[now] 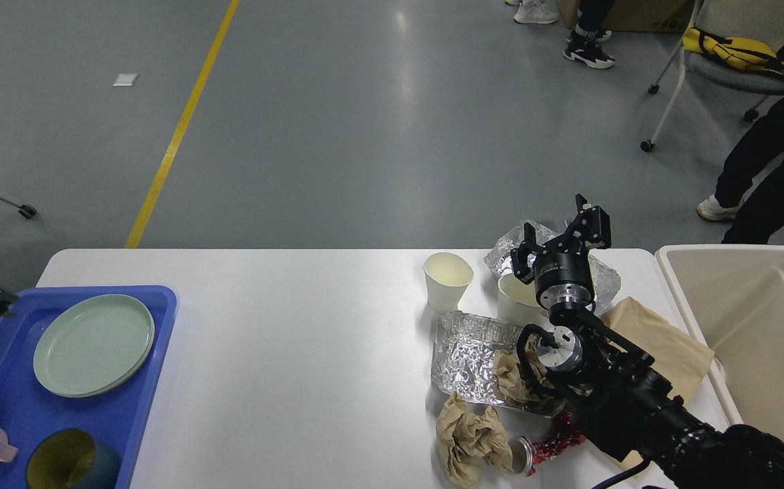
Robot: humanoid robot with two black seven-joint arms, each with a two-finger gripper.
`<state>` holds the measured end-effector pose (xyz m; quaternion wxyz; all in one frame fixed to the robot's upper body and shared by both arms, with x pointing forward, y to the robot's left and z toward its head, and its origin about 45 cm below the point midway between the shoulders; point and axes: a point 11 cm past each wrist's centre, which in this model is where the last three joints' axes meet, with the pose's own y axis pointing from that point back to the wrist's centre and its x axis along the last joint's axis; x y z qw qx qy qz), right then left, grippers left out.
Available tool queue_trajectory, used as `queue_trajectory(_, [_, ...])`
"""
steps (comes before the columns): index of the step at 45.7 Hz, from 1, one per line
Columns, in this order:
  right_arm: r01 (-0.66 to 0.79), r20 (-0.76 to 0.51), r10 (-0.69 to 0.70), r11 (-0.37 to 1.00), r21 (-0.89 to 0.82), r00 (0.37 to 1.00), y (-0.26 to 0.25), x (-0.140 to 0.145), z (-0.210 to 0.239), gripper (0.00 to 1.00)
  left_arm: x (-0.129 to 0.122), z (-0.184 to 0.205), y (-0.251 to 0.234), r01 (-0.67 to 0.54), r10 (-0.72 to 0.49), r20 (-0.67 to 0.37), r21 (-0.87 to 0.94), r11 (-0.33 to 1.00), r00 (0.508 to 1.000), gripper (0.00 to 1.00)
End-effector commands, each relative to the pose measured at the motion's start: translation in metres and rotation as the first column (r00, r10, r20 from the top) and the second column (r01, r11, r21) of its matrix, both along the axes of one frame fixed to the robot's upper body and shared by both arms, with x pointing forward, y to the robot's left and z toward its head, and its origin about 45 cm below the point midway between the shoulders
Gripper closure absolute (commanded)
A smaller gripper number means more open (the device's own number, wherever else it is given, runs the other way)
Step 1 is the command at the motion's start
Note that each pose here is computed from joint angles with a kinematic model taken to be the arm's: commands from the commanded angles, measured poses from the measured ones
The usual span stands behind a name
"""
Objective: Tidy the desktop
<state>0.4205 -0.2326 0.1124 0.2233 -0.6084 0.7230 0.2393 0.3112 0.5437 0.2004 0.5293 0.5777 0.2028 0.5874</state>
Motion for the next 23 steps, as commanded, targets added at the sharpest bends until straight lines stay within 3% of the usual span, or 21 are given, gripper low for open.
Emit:
queue_trajectory(1, [-0.001, -0.001, 0.001, 1.0, 0.0, 1.0, 0.0, 0.0, 0.0, 0.0, 0.025, 0.039, 0.002, -0.057, 0.073, 0.187, -0.091, 0.994, 0.98, 0.05])
queue_trajectory(12, [0.0, 0.0, 0.0, 1.0, 0.0, 1.0, 0.0, 0.0, 0.0, 0.0, 0.092, 0.092, -0.043, 0.025, 0.085, 0.437, -0.24, 0.97, 0.895, 0.04])
queue_trajectory(23, [0.0, 0.0, 0.0, 1.0, 0.0, 1.0, 0.0, 0.0, 0.0, 0.0, 0.12, 0.097, -0.084, 0.116, 0.071, 0.508, -0.326, 0.938, 0.858, 0.04])
